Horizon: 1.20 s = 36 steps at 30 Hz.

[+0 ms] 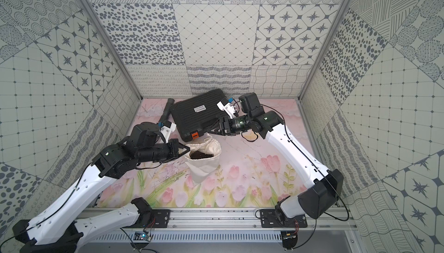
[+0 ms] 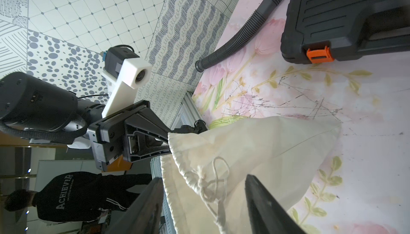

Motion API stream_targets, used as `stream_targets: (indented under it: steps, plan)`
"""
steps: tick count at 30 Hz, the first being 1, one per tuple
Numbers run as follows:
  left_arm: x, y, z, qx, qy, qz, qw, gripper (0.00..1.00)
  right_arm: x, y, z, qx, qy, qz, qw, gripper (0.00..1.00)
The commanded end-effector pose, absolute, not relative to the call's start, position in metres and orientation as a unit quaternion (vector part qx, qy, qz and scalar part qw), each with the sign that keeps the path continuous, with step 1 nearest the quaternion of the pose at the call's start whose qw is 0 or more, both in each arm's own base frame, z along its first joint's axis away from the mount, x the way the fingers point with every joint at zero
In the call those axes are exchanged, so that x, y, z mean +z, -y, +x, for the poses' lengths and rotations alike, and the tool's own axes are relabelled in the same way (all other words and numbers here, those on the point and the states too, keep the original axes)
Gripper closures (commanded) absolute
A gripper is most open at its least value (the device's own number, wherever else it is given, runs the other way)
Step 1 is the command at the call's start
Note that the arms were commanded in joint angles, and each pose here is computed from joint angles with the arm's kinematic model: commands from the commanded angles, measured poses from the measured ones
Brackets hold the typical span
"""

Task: Close the soil bag
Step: Adjust the soil bag at the center of the board, then frap the soil bag at the center of the board.

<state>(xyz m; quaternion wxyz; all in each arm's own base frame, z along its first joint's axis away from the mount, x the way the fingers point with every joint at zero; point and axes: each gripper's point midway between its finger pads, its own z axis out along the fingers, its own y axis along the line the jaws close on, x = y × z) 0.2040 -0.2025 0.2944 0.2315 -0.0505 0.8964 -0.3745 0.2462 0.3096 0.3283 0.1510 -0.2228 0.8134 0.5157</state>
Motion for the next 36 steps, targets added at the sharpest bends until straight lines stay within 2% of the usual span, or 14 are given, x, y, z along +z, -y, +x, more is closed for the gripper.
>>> stream_targets:
  steps: [1, 12, 21, 26, 31, 34, 36]
  plan:
    - [0.301, 0.206, 0.207, -0.378, -0.892, -0.032, 0.246, 1.00, 0.336, -0.319, 0.243, 0.531, -0.795, -0.248, 0.157, 0.46]
    - [0.301, 0.206, 0.210, -0.376, -0.892, -0.039, 0.249, 1.00, 0.321, -0.320, 0.240, 0.522, -0.802, -0.251, 0.146, 0.64]
    - [0.302, 0.205, 0.211, -0.375, -0.892, -0.042, 0.250, 1.00, 0.309, -0.317, 0.235, 0.516, -0.808, -0.251, 0.138, 0.67]
    - [0.302, 0.206, 0.212, -0.377, -0.891, -0.042, 0.251, 1.00, 0.310, -0.318, 0.236, 0.513, -0.809, -0.250, 0.141, 0.81]
    - [0.302, 0.207, 0.212, -0.377, -0.891, -0.042, 0.249, 1.00, 0.320, -0.319, 0.239, 0.515, -0.804, -0.255, 0.155, 0.86]
    - [0.302, 0.206, 0.213, -0.376, -0.891, -0.044, 0.251, 1.00, 0.324, -0.319, 0.240, 0.515, -0.802, -0.256, 0.160, 1.00]
    - [0.302, 0.206, 0.213, -0.376, -0.891, -0.045, 0.251, 1.00, 0.326, -0.318, 0.240, 0.513, -0.802, -0.256, 0.166, 1.00]
